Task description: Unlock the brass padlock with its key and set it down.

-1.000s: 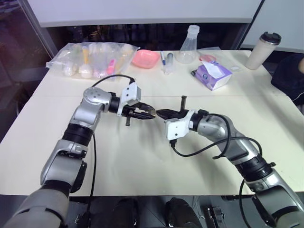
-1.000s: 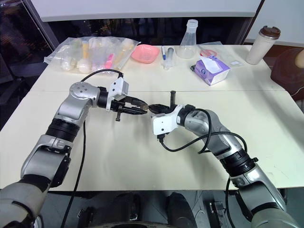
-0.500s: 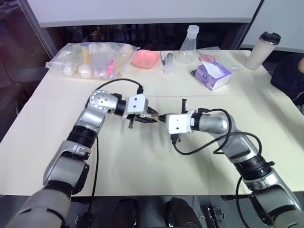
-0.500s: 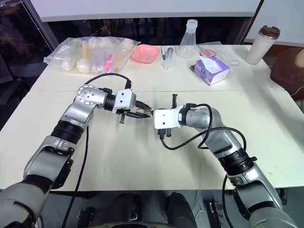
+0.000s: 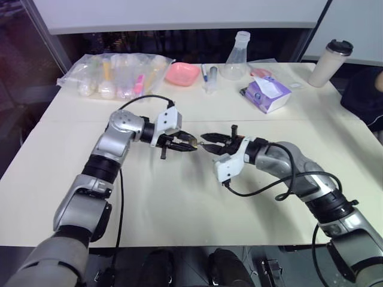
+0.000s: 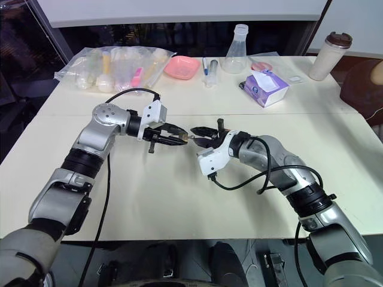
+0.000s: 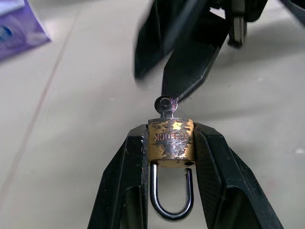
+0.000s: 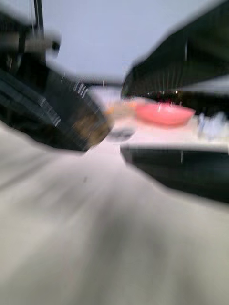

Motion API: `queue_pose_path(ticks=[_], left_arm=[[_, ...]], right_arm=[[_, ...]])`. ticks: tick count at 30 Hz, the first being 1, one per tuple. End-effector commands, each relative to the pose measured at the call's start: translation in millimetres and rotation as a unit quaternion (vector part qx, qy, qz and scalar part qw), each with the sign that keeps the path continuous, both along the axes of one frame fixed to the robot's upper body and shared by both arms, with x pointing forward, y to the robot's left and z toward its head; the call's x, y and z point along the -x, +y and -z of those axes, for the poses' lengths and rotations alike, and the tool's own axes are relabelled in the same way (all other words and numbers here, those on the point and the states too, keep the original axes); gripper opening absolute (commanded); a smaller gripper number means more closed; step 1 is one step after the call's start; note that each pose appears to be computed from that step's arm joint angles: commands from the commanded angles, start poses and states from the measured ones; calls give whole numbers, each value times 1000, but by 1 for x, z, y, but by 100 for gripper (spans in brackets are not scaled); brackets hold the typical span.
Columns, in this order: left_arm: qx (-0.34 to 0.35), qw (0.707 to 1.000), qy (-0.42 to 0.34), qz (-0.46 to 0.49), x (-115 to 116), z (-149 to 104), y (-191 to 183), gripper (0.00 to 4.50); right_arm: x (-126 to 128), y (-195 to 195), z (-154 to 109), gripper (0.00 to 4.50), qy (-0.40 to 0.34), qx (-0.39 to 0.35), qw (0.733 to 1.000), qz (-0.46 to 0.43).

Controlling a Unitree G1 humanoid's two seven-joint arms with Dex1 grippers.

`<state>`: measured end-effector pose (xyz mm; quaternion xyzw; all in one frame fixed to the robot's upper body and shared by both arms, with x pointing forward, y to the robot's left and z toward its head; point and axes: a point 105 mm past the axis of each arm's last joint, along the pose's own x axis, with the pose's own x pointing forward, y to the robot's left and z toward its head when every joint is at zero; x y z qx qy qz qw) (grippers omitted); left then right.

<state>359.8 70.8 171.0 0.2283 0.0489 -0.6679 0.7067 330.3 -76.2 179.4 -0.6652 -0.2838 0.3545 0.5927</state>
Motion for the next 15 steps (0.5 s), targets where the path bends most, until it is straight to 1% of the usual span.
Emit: queue_pose_path(ticks=[1,2,3,6,9,15], left_arm=[[18,1000,-2,10,3,-18,0,76],[21,1000,2,9,3,-19,0,76],[23,1000,3,8,2,-20,0,76],[39,999,13,9,2,-27,-4,76],[51,998,29,18,5,-34,-6,76],[45,997,38,39,11,-35,-6,76]], right_arm=[[5,-1,-22,396,-49,-32,998,-13],[6,0,-23,437,-51,-35,998,-15],[6,0,-24,445,-51,-37,998,-16],[7,5,-18,445,-45,-26,998,-24],[10,12,-18,445,-52,-30,997,-38],[15,20,-20,445,-66,-32,995,-68]])
